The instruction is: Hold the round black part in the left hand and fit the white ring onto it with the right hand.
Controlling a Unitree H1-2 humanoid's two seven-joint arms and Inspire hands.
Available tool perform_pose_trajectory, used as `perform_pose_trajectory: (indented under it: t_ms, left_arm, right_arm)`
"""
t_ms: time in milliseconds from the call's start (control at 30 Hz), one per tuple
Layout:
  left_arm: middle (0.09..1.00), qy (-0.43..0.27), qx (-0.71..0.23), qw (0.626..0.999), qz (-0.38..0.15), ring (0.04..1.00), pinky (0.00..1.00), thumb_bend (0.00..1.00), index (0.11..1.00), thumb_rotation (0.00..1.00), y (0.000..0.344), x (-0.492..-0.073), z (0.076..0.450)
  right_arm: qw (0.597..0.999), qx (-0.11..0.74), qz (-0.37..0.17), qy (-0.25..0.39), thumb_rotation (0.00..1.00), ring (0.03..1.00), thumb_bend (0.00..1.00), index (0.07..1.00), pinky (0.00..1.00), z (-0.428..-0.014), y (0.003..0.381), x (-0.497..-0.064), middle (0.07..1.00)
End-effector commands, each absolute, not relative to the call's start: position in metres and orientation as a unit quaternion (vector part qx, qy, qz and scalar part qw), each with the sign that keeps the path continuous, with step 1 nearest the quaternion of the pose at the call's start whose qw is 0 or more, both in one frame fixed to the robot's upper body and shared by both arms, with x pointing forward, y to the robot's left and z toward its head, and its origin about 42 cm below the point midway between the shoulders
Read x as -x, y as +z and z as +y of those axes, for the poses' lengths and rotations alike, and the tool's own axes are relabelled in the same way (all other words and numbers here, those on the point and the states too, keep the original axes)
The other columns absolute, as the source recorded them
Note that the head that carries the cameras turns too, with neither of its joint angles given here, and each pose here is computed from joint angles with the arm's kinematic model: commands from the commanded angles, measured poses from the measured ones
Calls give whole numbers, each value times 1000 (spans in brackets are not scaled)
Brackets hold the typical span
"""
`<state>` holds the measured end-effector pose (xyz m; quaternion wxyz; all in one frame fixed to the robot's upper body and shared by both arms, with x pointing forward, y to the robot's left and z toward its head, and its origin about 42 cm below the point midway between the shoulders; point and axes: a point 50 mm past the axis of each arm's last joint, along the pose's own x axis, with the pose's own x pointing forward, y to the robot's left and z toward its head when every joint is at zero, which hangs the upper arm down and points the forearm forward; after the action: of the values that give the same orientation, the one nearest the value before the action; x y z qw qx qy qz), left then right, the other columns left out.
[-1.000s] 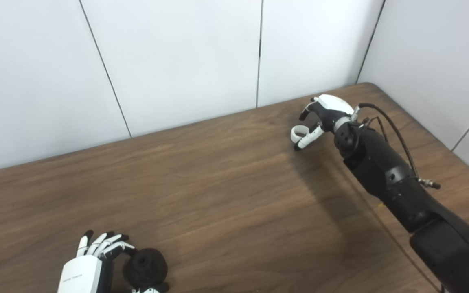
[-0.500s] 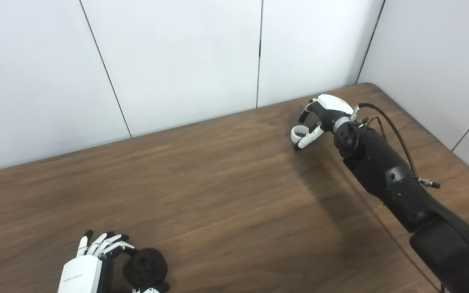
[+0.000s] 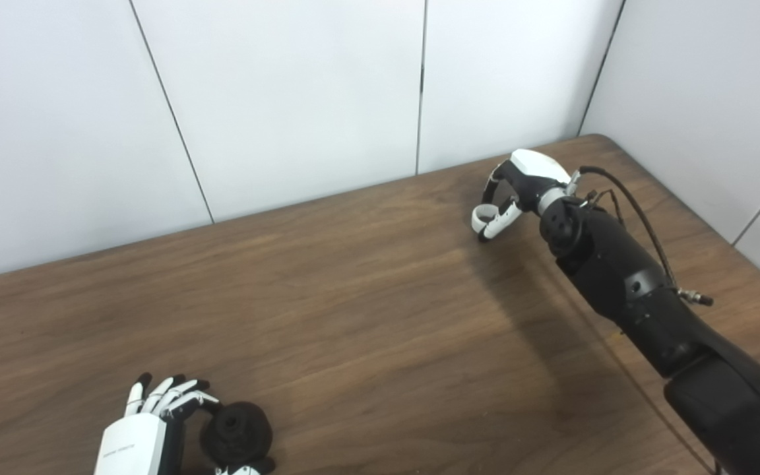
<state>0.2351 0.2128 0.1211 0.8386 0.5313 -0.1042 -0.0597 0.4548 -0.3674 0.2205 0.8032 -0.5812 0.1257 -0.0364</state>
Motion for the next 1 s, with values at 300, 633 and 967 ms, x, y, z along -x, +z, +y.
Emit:
perform_pose_trajectory:
  t_ms: [300,633,967]
  left_arm:
    - [777,-52,-537,835,-109,880,1000,525,482,55,126,-235,211]
    - [771,-52,-538,834,-111,875,1000,525,483,56,125,-235,205]
    - [778,-56,-533,837,-109,883,1000,525,482,56,124,-234,195]
  right_arm:
    - [795,599,84,-51,134,992,524,485,1000,-382,247,-458,849]
    - [796,603,43,-35,134,1000,524,485,1000,-374,259,-450,857]
    - [794,607,-16,18,135,996,524,485,1000,-329,283,-431,848]
